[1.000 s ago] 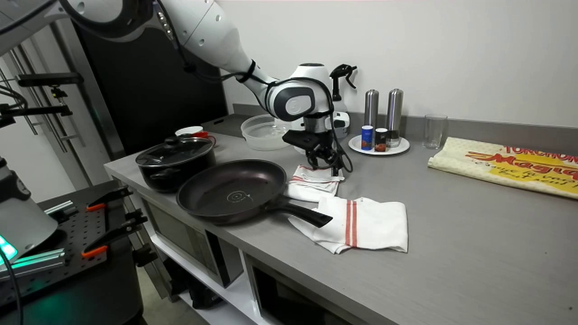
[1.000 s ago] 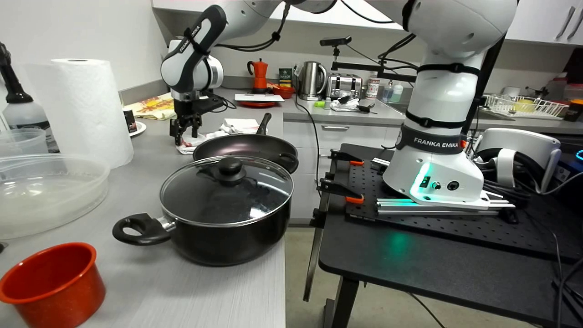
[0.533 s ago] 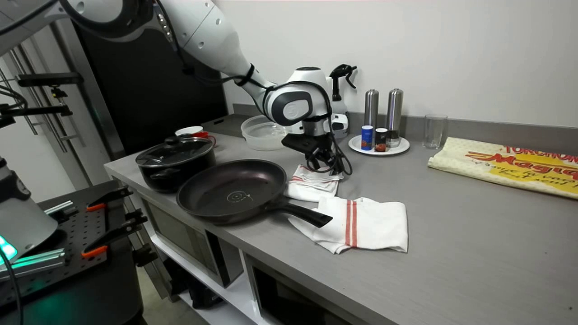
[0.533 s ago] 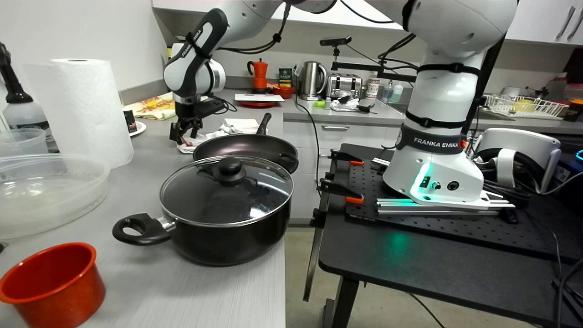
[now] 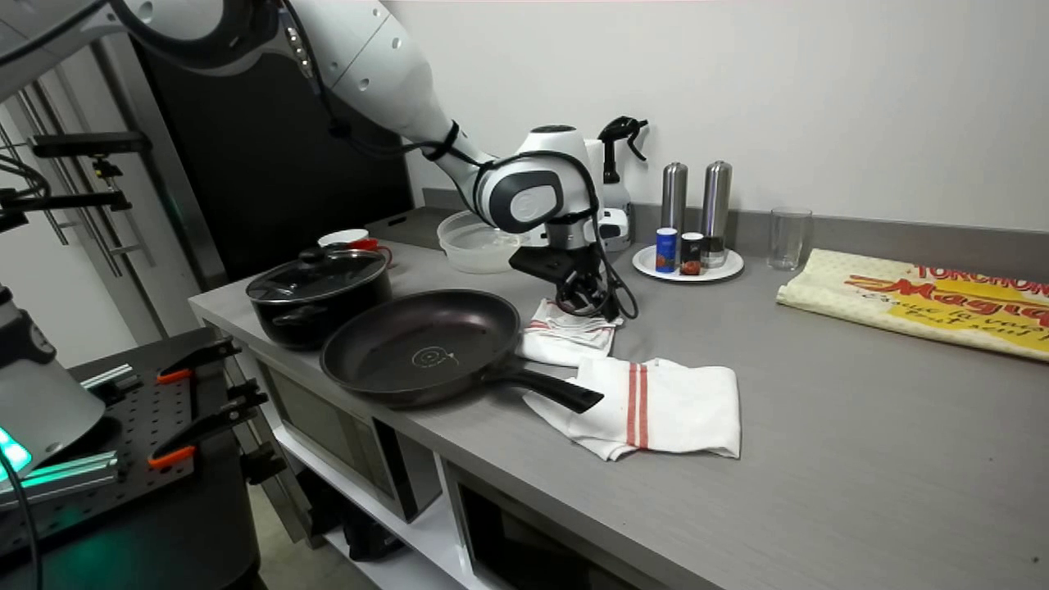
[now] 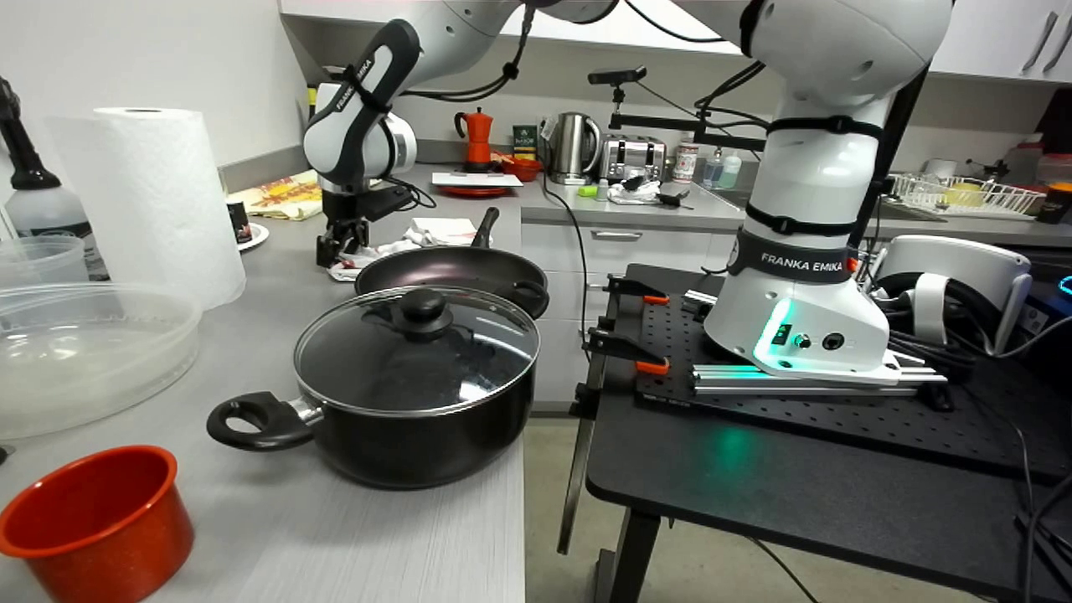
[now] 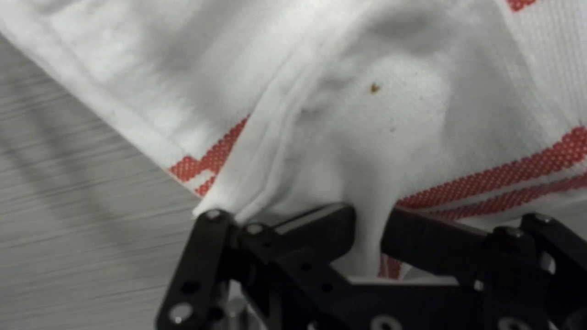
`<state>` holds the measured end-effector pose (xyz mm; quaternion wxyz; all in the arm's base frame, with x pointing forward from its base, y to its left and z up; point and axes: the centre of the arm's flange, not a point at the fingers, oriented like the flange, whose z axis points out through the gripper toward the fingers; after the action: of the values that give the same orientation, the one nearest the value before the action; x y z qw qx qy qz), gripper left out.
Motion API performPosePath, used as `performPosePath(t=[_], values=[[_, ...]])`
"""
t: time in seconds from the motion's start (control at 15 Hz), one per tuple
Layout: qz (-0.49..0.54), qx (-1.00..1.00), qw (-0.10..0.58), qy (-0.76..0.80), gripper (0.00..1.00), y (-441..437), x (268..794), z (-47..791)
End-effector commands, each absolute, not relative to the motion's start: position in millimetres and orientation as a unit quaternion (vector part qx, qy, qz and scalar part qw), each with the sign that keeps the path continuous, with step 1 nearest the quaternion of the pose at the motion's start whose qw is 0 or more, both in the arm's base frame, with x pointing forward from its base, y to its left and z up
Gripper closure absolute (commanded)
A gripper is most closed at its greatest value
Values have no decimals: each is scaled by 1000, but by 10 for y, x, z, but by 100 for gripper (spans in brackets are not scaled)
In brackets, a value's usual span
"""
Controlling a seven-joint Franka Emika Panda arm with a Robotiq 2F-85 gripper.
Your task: Pick up the kitchen towel from the counter and wipe the pan
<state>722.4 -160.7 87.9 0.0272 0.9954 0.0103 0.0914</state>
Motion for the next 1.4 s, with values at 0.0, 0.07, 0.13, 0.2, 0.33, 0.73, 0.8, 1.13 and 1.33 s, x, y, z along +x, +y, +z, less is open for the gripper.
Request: performPosePath(t=[0.0, 0.07, 0.13, 0.2, 0.33, 0.73, 0.8, 1.13, 1.33], values=[[105, 994, 21, 7, 100, -1555, 7167, 1020], [107, 994, 19, 4, 100, -1556, 7183, 1056], [111, 994, 14, 1, 100, -1546, 7200, 1147], [114, 993, 11, -1, 100, -1523, 7213, 1237], [124, 992, 7, -2, 100, -1481, 7266, 1421], [149, 989, 0, -2, 100, -1355, 7414, 1828], [146, 989, 4, -4, 91, -1369, 7416, 1804], [132, 991, 11, -17, 45, -1412, 7368, 1682], [123, 992, 11, -22, 25, -1419, 7319, 1605]])
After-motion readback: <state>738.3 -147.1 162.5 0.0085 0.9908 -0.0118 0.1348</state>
